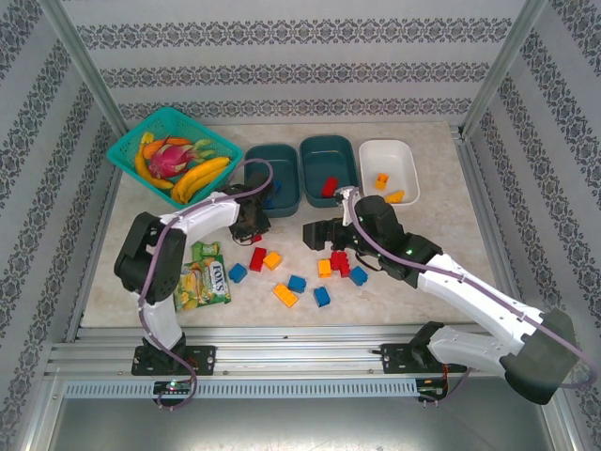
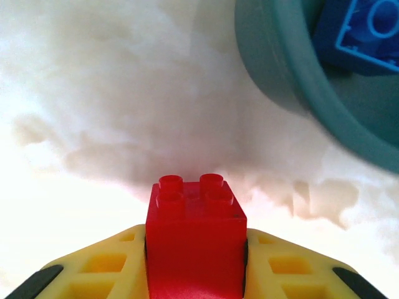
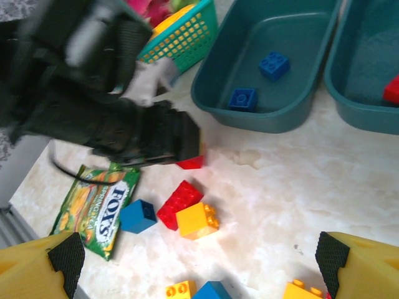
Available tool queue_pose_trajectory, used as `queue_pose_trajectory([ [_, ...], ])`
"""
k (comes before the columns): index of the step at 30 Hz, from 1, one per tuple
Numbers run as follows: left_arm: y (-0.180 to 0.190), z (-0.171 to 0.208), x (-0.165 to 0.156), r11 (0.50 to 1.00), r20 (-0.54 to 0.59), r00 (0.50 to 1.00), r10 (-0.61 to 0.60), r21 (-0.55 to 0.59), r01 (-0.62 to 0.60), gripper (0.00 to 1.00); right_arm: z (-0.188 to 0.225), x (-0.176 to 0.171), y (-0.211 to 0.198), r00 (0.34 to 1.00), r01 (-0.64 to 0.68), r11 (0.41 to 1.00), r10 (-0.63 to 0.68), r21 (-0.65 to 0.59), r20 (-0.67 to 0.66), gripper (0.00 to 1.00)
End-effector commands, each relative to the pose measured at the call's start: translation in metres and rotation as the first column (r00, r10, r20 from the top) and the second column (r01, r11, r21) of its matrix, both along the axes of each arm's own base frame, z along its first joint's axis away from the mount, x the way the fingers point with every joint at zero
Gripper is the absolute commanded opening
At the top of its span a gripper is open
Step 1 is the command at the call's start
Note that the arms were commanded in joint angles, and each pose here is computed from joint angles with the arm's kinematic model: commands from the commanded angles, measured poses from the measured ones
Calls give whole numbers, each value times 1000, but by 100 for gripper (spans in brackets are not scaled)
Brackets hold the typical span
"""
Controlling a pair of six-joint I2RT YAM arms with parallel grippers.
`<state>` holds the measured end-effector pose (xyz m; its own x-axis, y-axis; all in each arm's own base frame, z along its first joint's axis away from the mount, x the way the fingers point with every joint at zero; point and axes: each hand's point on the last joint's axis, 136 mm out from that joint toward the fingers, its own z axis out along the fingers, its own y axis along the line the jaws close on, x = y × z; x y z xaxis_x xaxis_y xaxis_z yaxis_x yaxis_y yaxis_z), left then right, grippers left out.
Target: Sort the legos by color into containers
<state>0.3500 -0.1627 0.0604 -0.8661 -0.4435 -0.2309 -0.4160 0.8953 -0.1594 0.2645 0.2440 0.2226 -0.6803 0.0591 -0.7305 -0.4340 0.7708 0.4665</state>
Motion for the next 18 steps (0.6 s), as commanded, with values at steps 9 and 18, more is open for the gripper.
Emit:
queue_pose_trajectory([
  [9, -66, 118, 29, 958, 206, 944, -258, -72, 278, 29, 44, 34, -73, 927, 365, 931, -363, -1, 91, 97],
  [18, -159, 126, 113, 889, 321, 854, -410, -70, 453, 29, 45, 47, -108, 879, 474, 880, -474, -1, 49, 97],
])
